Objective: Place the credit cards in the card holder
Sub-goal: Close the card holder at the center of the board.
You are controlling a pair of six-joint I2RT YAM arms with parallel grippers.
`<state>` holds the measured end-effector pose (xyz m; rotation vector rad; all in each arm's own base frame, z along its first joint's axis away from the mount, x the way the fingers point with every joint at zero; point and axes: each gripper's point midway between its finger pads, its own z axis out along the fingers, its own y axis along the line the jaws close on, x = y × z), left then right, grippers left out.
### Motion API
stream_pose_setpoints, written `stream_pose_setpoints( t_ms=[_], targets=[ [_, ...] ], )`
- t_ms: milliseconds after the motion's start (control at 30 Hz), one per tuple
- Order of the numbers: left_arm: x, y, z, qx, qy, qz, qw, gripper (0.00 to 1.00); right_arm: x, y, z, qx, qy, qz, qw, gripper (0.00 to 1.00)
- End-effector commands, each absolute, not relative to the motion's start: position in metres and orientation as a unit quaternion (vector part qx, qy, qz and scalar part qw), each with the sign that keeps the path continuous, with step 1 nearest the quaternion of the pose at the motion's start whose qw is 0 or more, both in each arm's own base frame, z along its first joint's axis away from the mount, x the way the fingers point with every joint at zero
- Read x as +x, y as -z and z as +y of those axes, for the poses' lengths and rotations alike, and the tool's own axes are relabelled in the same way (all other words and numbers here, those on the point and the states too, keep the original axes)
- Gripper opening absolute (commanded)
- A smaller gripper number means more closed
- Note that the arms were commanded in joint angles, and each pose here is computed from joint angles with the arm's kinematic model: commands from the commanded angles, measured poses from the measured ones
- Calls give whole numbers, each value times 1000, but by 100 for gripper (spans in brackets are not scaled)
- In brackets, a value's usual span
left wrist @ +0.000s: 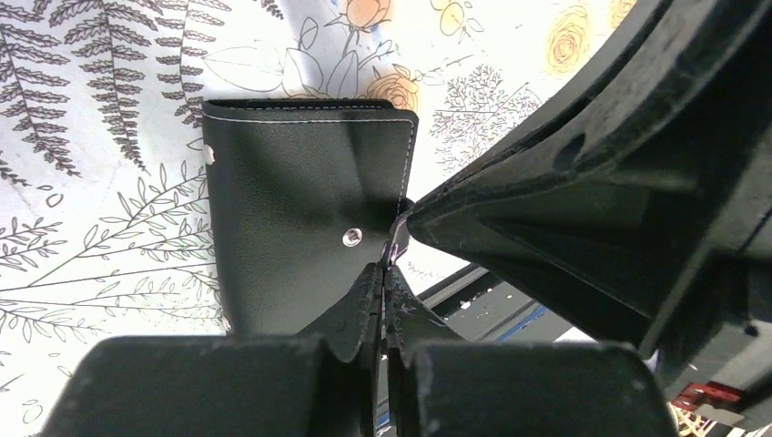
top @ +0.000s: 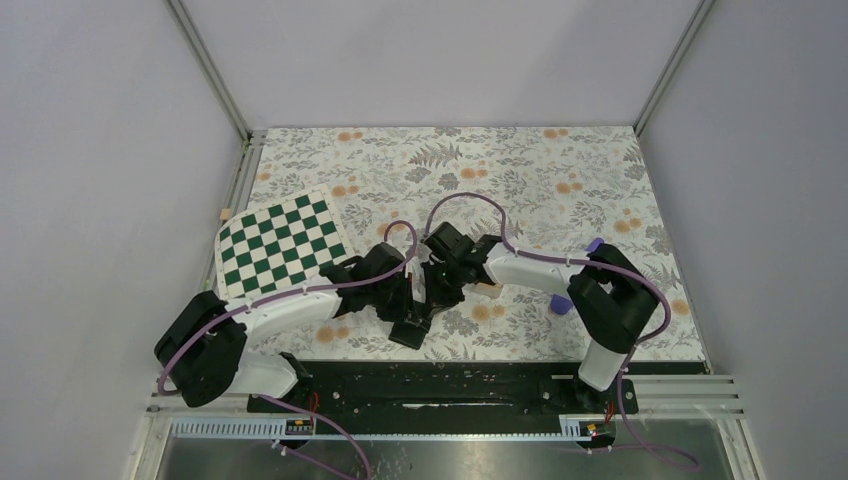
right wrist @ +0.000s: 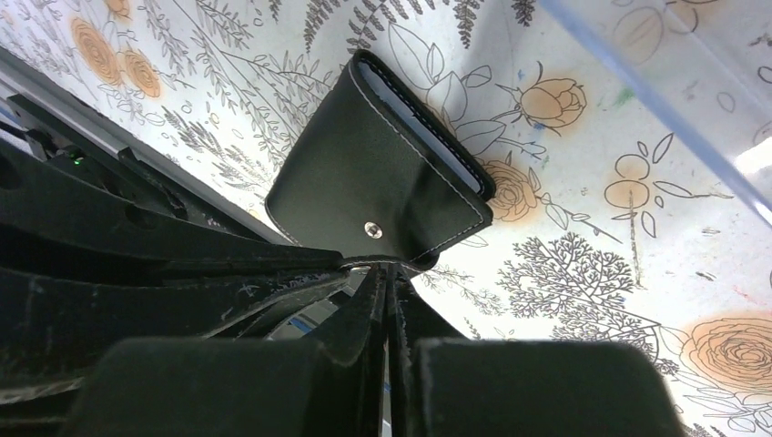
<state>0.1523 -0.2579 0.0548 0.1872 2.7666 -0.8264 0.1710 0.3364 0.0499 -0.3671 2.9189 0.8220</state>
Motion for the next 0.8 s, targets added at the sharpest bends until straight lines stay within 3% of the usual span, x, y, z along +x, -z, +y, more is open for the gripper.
stream_pose_setpoints(
  t_ms=[0, 767],
  targets=[
    [167, -61, -263, 63, 278, 947, 148, 0, 180, -52, 340, -126, -263, 955, 54, 0],
    [168, -37, -254, 28, 250, 961, 112, 0, 172, -41, 352, -120, -285, 951, 16, 3]
  ],
)
